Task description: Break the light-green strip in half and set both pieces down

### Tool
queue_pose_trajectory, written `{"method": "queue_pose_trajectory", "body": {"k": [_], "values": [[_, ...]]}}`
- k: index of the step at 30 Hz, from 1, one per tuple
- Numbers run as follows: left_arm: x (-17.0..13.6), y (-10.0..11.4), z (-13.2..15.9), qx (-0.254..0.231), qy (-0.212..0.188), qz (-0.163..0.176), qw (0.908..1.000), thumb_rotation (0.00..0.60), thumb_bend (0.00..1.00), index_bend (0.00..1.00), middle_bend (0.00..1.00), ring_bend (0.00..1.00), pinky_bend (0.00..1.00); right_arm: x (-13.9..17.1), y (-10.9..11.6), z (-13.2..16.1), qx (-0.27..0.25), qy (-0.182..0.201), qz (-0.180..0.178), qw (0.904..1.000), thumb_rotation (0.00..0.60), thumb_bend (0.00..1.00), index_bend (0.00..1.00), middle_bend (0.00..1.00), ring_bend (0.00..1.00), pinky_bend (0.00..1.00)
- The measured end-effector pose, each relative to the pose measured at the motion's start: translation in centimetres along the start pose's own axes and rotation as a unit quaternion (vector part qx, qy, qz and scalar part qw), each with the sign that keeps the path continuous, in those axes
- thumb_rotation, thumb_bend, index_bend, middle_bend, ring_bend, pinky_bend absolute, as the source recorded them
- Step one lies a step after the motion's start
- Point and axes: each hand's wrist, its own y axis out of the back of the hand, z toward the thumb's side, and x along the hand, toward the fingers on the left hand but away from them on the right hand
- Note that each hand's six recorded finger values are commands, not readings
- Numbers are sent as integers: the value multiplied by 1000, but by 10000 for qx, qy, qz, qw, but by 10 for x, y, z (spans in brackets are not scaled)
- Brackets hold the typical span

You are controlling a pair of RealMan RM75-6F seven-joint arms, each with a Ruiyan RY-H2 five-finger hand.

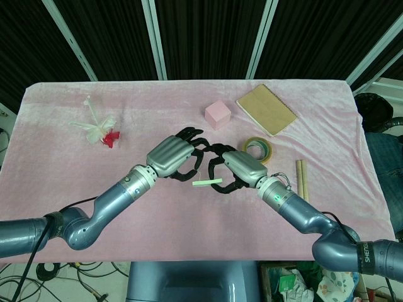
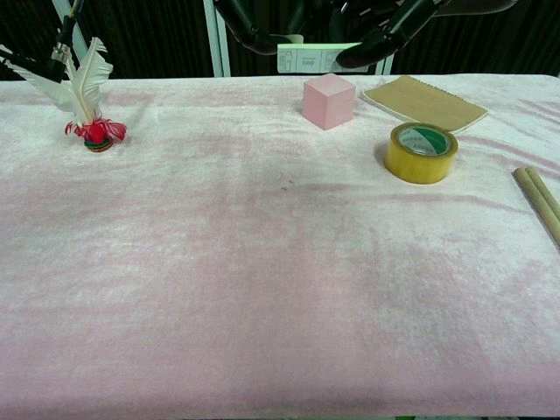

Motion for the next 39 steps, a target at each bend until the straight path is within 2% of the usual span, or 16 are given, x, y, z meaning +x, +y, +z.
{"method": "queue_pose_trajectory", "body": {"k": [25,39], "values": [[2,1,4,-16,-5,96,10000,600,483,633,198,0,0,-2,-1,2,-37,33,2,10000,600,546,655,0,0,46],[1,-3,9,42,-59,34,10000,600,502,644,205,0,0,1,2,0,-33,1,-49,10000,600,560,666,0,0,46]]}}
